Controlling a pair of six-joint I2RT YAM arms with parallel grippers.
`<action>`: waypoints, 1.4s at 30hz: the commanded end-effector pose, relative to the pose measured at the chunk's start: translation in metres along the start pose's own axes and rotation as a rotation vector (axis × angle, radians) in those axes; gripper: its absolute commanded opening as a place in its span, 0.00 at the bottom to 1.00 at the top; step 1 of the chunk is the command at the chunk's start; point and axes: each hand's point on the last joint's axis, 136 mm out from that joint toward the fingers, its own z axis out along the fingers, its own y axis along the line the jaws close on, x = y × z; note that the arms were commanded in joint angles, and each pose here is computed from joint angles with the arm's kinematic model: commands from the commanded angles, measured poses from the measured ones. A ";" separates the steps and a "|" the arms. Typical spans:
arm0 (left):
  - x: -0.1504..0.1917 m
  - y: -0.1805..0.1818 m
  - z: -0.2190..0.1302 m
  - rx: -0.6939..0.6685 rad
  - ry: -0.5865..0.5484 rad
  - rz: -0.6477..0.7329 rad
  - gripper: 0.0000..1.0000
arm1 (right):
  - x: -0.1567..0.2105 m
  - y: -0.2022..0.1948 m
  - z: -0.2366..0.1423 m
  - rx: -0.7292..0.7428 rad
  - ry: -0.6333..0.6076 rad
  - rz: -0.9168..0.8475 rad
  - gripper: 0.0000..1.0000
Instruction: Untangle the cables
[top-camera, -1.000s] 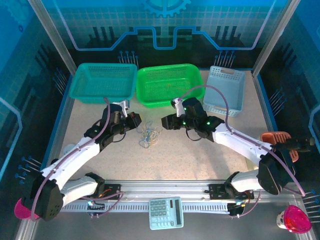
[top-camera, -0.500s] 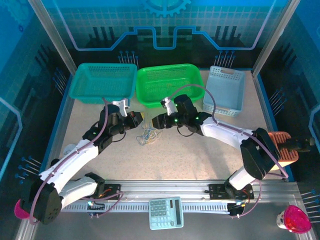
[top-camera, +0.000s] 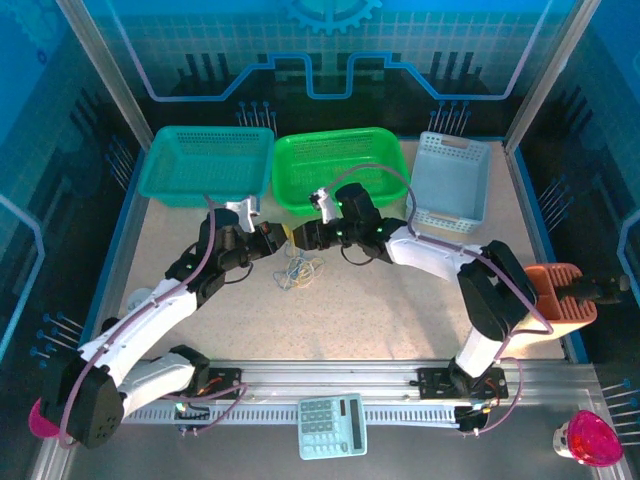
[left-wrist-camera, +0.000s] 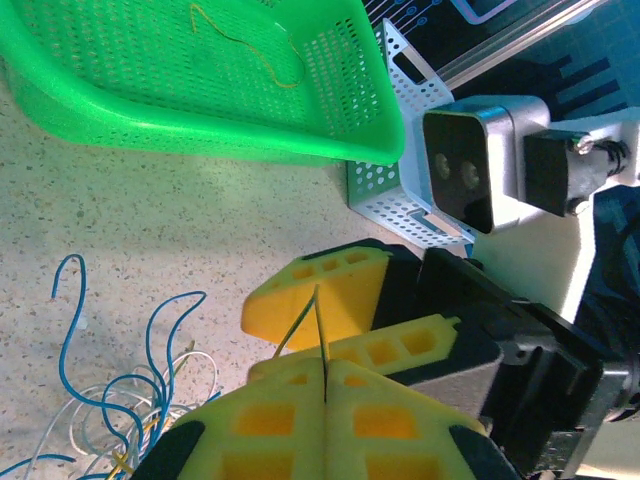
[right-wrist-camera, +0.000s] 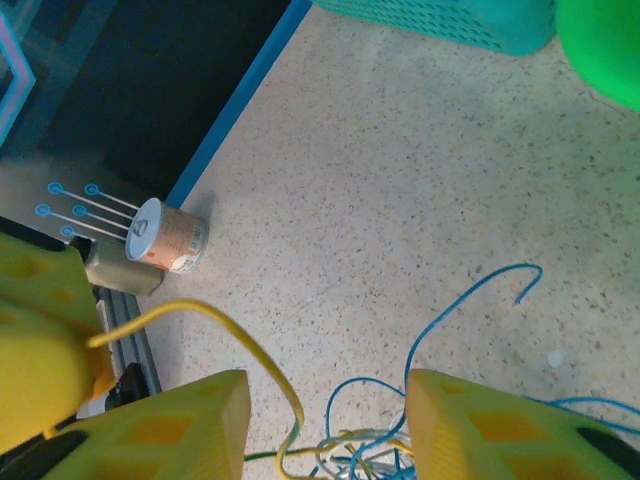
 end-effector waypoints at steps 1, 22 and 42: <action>0.003 -0.007 -0.001 0.041 0.003 -0.004 0.00 | -0.010 0.012 0.009 -0.056 -0.016 -0.005 0.34; 0.033 0.047 0.002 -0.098 0.020 -0.015 0.00 | -0.062 0.075 -0.060 -0.118 -0.207 -0.149 0.00; 0.019 0.031 -0.031 -0.098 -0.051 0.014 0.70 | -0.049 0.061 -0.050 -0.054 -0.162 -0.150 0.00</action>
